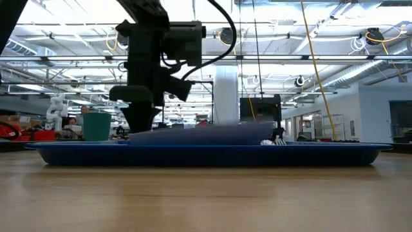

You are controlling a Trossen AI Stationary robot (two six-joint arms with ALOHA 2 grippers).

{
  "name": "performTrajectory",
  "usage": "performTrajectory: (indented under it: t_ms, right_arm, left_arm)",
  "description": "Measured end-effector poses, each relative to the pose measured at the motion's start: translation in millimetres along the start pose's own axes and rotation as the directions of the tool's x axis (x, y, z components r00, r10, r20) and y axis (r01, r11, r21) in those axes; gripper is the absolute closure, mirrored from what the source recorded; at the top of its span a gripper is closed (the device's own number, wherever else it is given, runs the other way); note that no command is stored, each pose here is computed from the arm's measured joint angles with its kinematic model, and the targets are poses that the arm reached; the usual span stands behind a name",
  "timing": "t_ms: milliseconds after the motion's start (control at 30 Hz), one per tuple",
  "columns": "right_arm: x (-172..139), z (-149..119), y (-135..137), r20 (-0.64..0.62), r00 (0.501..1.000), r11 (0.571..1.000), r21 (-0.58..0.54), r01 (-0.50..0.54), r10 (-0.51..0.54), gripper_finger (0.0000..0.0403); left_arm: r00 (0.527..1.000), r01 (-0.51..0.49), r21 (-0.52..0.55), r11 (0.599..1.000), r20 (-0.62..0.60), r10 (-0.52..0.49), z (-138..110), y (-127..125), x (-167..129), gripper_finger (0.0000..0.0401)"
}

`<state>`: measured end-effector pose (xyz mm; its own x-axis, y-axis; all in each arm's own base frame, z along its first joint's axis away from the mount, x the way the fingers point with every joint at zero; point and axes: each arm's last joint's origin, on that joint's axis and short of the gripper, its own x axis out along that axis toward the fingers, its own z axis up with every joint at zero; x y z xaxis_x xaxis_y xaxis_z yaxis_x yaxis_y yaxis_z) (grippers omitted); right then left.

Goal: Pick and place plate/cup/fork/spoon on tray
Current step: Put the purple plate on the blue serving tray to the left of the orange spoon, then put the green cup on the blue serving tray to the top left of the purple plate

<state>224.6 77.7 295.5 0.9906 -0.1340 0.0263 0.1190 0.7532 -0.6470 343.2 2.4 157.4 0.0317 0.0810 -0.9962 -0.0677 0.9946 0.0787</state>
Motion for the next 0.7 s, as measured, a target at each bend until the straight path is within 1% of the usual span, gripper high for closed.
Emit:
performTrajectory:
  t_ms: [133, 333, 533, 700]
  right_arm:
    - [0.0, 0.1, 0.0, 0.0, 1.0, 1.0, 0.0, 0.0, 0.0, 0.0287]
    - [0.0, 0.1, 0.0, 0.0, 1.0, 1.0, 0.0, 0.0, 0.0, 0.0287]
    - [0.0, 0.0, 0.1, 0.0, 1.0, 1.0, 0.0, 0.0, 0.0, 0.0287]
    - [0.0, 0.0, 0.1, 0.0, 1.0, 1.0, 0.0, 0.0, 0.0, 0.0287]
  left_arm:
    - [1.0, -0.001, -0.001, 1.0, 0.0, 0.001, -0.8, -0.1, 1.8, 0.0341]
    - [0.999, -0.006, -0.001, 1.0, 0.047, 0.006, 6.7, 0.2, -4.5, 0.0341]
    - [0.994, -0.05, -0.027, 0.998, 0.092, 0.052, 15.1, 1.9, -14.9, 0.0341]
    - [0.988, -0.12, -0.06, 0.991, 0.092, 0.125, 21.3, 3.7, -34.6, 0.0341]
